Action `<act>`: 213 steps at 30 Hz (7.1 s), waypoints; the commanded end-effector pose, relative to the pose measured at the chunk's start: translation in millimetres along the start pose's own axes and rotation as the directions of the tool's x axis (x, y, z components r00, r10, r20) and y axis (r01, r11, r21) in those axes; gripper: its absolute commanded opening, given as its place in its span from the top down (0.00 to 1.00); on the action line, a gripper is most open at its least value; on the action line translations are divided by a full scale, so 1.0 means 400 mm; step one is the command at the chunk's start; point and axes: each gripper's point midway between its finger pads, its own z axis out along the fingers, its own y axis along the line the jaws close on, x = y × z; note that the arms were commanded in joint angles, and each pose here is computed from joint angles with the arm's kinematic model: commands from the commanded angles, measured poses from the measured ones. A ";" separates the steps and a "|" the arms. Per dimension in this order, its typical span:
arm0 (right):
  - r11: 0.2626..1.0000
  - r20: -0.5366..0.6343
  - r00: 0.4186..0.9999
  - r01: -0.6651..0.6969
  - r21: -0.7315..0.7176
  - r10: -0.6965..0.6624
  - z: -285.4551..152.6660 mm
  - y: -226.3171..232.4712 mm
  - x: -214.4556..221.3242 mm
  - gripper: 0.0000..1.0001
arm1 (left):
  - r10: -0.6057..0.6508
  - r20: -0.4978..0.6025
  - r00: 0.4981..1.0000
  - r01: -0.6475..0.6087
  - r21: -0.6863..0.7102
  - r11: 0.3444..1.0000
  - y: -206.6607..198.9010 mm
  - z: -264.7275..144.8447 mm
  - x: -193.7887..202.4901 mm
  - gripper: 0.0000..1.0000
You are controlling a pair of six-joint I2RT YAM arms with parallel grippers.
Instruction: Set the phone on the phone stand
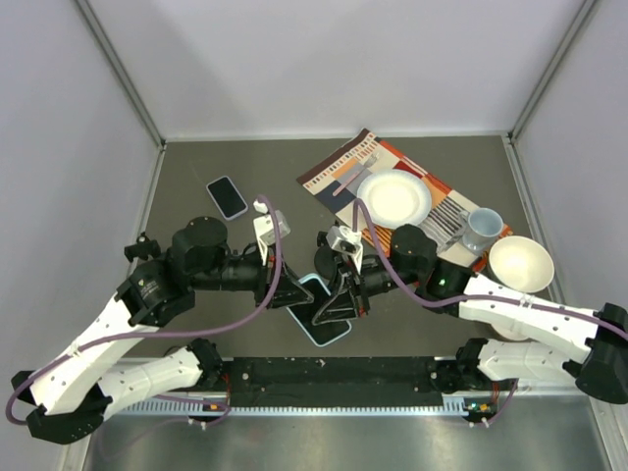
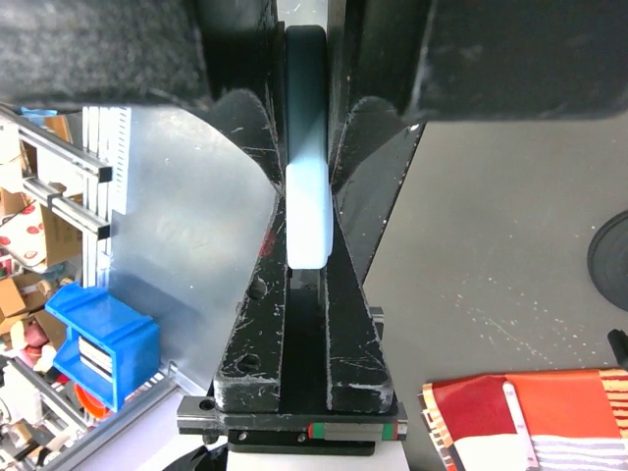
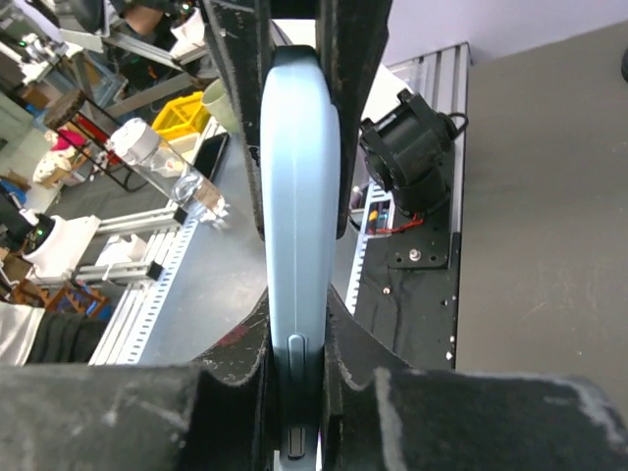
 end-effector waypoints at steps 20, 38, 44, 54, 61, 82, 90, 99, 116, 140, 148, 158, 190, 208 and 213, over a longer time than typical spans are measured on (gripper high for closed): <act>0.994 0.262 0.959 0.106 0.035 -0.111 -0.033 0.049 -0.123 1.00 | 0.045 0.101 0.994 -0.059 0.143 0.988 -0.062 0.021 -0.076 0.57; 0.990 0.329 0.937 0.089 0.110 -0.121 -0.042 0.022 -0.158 1.00 | 0.046 0.120 0.992 -0.065 0.158 0.985 -0.059 0.037 -0.087 0.81; 0.978 0.284 0.955 0.033 0.204 -0.091 -0.045 -0.025 -0.136 0.95 | 0.047 0.196 0.979 -0.053 0.029 0.998 -0.021 0.019 -0.123 1.00; 0.512 0.293 0.956 -0.260 0.819 0.017 -0.311 -0.259 -0.037 0.15 | 0.087 0.314 0.946 0.107 -0.554 0.826 0.148 -0.216 -0.163 1.00; 0.212 0.366 0.929 -0.369 0.905 0.053 -0.363 -0.369 -0.027 0.37 | 0.099 0.375 0.922 0.136 -0.551 0.823 0.123 -0.279 -0.159 1.00; 0.200 0.142 0.990 -0.134 0.970 -0.024 -0.279 -0.533 -0.001 0.85 | 0.040 0.267 0.963 0.072 -0.396 0.915 0.123 -0.125 -0.093 1.00; 0.590 -0.105 0.986 0.161 0.791 -0.128 -0.142 -0.449 0.010 1.00 | 0.108 0.211 0.971 -0.058 -0.232 0.971 0.059 -0.077 -0.089 1.00; 0.714 -0.248 0.966 0.229 0.662 -0.080 -0.080 -0.436 0.051 0.96 | 0.180 0.228 0.957 -0.140 -0.180 0.974 0.040 -0.033 -0.159 1.00; 0.550 0.133 0.990 -0.139 0.823 0.051 -0.340 -0.354 0.047 0.29 | 0.371 0.155 0.916 -0.346 -0.167 0.923 0.092 0.097 -0.240 1.00; 0.688 0.163 0.834 0.307 0.657 -0.527 -0.148 -0.377 -0.040 0.61 | 0.322 0.400 0.858 -0.177 -0.359 0.917 0.002 -0.248 -0.198 1.00; 0.695 0.145 0.841 0.320 0.644 -0.521 -0.128 -0.394 -0.016 0.64 | 0.303 0.376 0.876 -0.168 -0.351 0.921 0.021 -0.222 -0.173 1.00; 0.702 0.125 0.850 0.329 0.632 -0.511 -0.105 -0.414 -0.009 0.64 | 0.289 0.384 0.877 -0.159 -0.336 0.928 0.021 -0.211 -0.174 1.00; 0.674 0.037 0.865 0.363 0.643 -0.500 -0.145 -0.505 -0.078 1.00 | 0.376 0.303 0.875 -0.294 -0.285 0.913 0.062 -0.043 -0.249 1.00; 0.807 0.047 0.876 0.421 0.414 -0.481 -0.134 -0.515 -0.102 1.00 | 0.640 0.152 0.753 -0.642 -0.044 0.766 0.189 0.162 -0.241 1.00; 0.807 0.090 0.877 0.388 0.444 -0.471 -0.154 -0.525 -0.110 1.00 | 0.625 0.211 0.752 -0.631 -0.045 0.775 0.230 0.157 -0.231 1.00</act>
